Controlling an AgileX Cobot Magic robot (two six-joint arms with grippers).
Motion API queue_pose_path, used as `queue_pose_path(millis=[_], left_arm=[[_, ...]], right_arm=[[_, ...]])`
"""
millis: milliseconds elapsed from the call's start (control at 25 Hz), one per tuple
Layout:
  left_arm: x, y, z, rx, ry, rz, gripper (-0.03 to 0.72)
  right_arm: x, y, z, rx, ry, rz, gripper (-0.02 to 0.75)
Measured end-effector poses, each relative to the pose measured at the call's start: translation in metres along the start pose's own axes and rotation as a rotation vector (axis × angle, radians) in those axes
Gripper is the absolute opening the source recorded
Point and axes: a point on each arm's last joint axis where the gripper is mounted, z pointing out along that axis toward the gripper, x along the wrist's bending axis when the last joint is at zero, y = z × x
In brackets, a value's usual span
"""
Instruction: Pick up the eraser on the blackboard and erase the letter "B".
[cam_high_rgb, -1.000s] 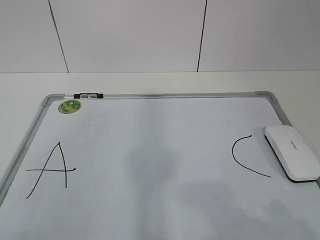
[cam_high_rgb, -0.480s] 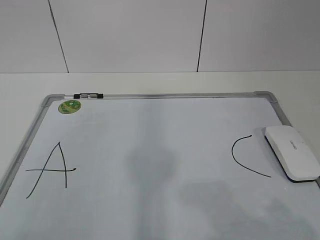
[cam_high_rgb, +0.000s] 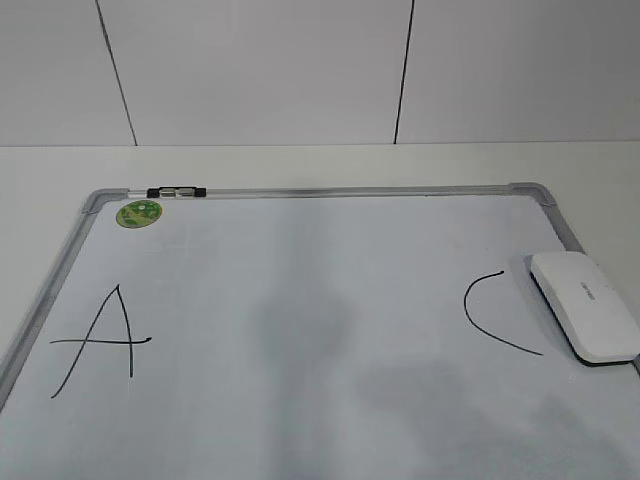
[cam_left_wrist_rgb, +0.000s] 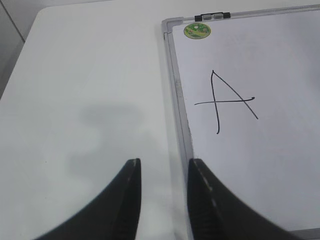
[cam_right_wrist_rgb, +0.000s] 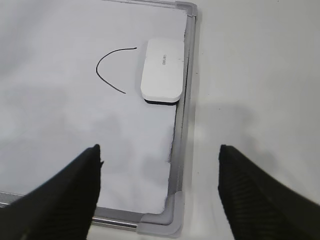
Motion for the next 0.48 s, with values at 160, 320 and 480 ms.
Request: queue_pose_path(millis=[160,320,480], left_arm=[[0.0000,0.0000,0.0000,0.000,0.000,-0.002,0.239],[0.0000,0.0000,0.0000,0.000,0.000,-0.002,0.239],[0.0000,0.0000,0.0000,0.000,0.000,-0.002,0.239]], right_arm=[[0.0000,0.0000,0.0000,0.000,0.000,0.000,0.586],[0.0000,0.0001,0.0000,-0.001,0.000,0.000,0.586],[0.0000,0.0001,0.0000,-0.001,0.000,0.000,0.586]])
